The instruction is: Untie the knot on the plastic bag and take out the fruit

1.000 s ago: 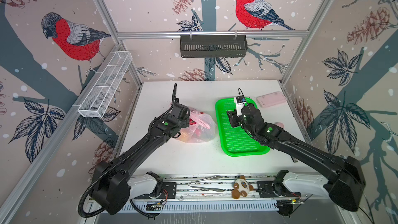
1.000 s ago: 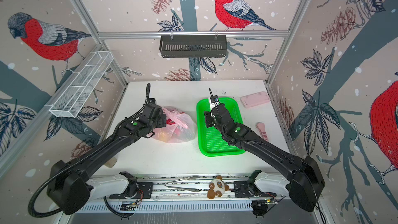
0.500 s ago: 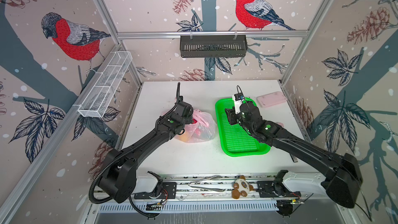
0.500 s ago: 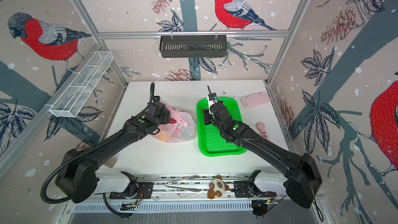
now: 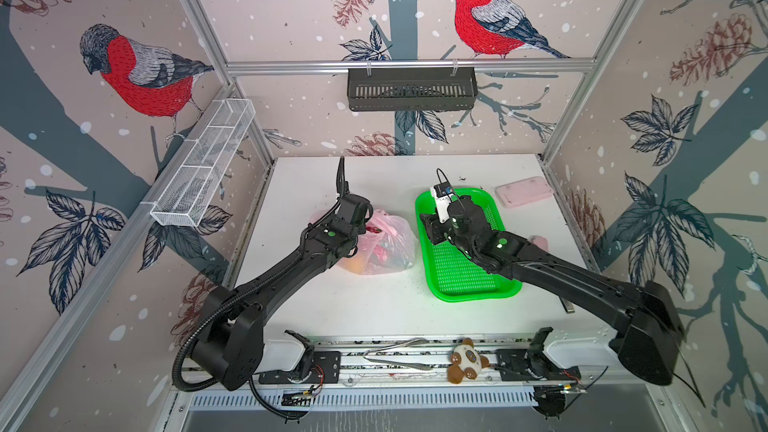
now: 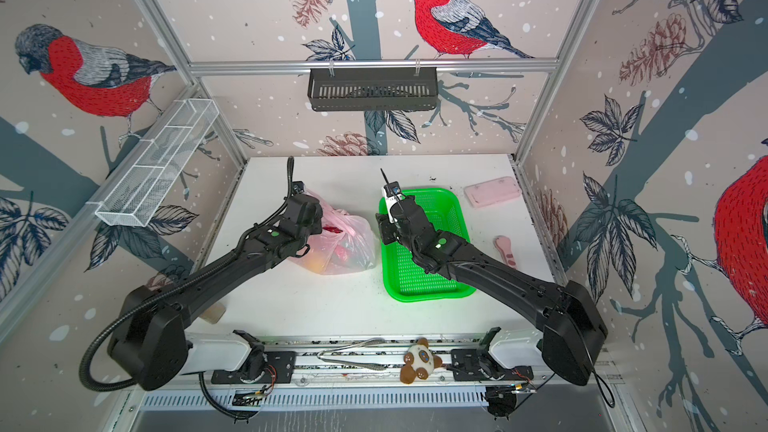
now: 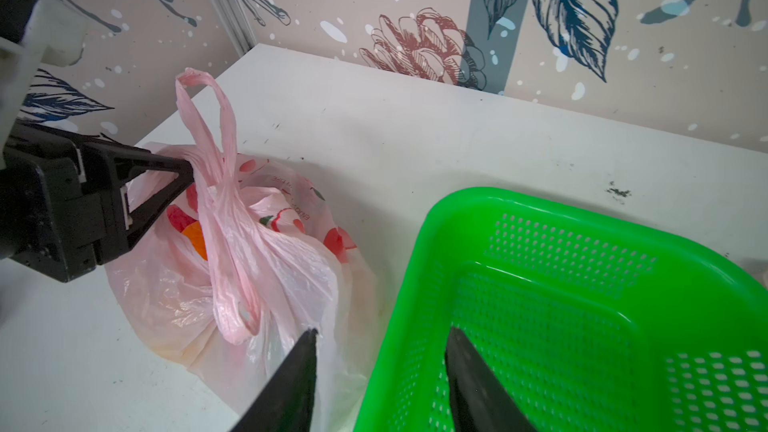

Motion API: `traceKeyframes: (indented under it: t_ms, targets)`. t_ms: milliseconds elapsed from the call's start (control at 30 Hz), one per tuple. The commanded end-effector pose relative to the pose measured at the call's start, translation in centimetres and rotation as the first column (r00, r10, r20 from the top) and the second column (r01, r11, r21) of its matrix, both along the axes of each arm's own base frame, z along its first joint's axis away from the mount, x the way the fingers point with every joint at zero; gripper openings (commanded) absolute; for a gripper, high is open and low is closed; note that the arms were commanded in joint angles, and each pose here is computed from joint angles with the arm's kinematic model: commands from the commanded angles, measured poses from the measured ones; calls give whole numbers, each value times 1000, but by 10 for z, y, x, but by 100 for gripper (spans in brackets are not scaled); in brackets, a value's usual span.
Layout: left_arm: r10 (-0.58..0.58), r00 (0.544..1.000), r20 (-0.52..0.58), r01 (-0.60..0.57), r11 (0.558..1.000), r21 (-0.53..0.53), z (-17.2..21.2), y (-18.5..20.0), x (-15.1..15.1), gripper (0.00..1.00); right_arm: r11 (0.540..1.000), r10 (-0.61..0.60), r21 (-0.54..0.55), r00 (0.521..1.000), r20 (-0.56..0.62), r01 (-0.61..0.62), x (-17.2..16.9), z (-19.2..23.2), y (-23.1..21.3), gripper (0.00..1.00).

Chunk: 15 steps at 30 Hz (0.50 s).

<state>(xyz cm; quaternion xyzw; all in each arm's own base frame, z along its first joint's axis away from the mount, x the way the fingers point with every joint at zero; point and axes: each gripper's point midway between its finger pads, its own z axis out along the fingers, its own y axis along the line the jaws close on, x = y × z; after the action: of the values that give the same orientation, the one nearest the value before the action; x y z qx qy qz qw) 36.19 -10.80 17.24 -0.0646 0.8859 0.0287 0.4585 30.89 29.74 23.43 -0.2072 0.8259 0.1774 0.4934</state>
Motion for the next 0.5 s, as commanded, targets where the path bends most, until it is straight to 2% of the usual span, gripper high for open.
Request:
traceKeyframes:
  t_ms: [0, 200, 467]
  targets:
    - [72, 993, 93, -58, 988, -144, 12, -1, 1, 40, 999, 22, -43, 999, 43, -20, 3, 3, 18, 51]
    - [128, 984, 125, -91, 958, -271, 7, 6, -14, 20, 990, 73, -120, 997, 26, -69, 12, -13, 61, 50]
    - [147, 972, 182, -65, 918, -392, 9, 8, -29, 11, 971, 178, -163, 984, 18, -173, 8, -24, 108, 51]
